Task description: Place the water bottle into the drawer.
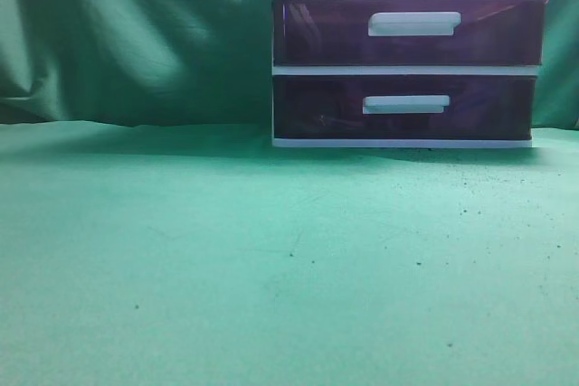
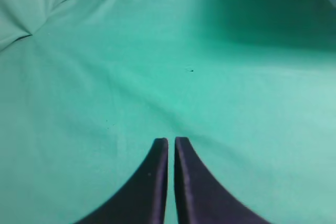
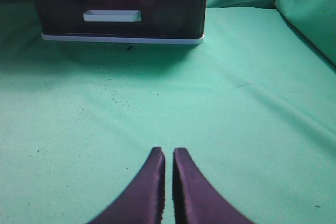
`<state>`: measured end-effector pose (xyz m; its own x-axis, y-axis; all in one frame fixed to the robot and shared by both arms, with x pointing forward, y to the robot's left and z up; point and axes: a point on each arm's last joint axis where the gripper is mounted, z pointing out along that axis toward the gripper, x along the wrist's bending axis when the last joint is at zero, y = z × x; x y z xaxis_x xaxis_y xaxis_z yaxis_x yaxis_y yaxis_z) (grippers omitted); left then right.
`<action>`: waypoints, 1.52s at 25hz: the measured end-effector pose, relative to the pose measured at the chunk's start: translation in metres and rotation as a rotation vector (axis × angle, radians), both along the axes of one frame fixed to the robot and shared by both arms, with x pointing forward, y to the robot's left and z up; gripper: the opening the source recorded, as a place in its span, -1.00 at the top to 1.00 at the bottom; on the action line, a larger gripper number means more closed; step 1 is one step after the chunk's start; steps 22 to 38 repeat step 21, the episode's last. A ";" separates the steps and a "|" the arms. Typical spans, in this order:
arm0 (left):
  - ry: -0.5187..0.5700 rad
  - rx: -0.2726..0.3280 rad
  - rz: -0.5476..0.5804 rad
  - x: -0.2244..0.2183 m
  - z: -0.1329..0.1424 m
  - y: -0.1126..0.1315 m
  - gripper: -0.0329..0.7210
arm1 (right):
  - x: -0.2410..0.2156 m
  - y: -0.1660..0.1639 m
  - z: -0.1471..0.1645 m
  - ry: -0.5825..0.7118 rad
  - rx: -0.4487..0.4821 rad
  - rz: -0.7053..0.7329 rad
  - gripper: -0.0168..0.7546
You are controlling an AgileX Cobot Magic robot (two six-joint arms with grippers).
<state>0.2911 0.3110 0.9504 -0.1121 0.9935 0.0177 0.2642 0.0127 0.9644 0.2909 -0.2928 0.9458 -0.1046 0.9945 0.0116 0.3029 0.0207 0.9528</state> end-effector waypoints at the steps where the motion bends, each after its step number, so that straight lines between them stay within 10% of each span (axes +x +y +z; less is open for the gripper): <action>1: 0.004 0.017 -0.014 0.000 0.000 -0.001 0.91 | 0.000 0.000 0.000 0.000 0.000 0.000 0.96; 38: 0.009 0.009 -0.121 0.000 -0.001 -0.010 0.91 | 0.000 0.000 0.000 0.000 0.000 0.000 0.83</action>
